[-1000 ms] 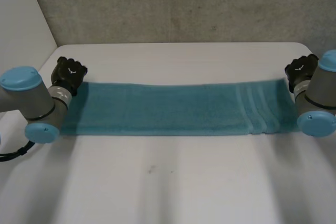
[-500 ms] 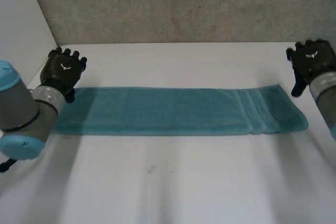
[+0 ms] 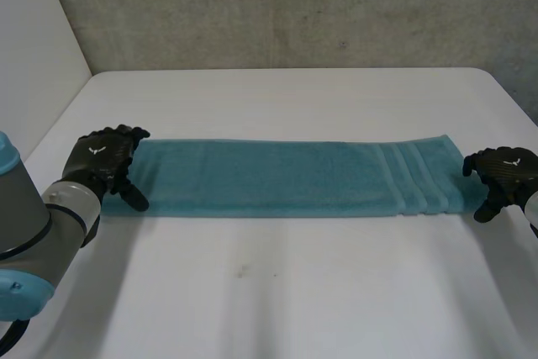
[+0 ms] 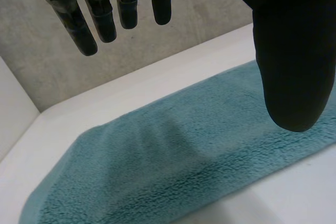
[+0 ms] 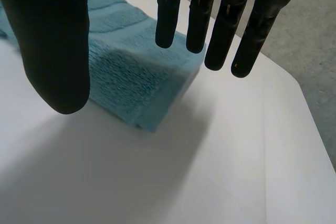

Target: Fold the laundry

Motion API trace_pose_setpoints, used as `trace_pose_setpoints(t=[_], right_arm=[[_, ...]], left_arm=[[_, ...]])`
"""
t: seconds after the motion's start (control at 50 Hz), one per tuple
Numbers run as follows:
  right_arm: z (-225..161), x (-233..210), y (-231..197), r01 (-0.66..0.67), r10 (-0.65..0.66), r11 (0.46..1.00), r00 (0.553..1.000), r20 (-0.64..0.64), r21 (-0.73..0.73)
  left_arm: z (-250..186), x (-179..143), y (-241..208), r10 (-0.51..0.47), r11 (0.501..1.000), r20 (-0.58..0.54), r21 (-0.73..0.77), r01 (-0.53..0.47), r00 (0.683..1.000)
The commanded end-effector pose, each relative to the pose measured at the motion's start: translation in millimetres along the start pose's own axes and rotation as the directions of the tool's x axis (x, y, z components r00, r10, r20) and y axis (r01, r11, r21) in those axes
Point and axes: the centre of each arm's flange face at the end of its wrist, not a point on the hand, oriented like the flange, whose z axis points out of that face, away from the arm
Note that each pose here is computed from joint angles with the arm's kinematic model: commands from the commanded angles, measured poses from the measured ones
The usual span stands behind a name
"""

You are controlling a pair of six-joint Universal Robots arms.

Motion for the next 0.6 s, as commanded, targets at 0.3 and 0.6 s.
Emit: trace_pose_setpoints(t=[0.3,0.6], right_arm=[[23.0,2.3,22.0,-0.009,0.009,1.000,1.000,-0.016,-0.001],[28.2,94.7,21.1,-0.010,-0.010,0.999,0.895,-0.445,-0.043]], left_arm=[[2.5,-3.8,5.0,0.015,1.000,0.033,0.027,-0.016,0.999],[-1.8,0.0,6.4,0.018,1.000,0.023,0.024,-0.018,1.000]])
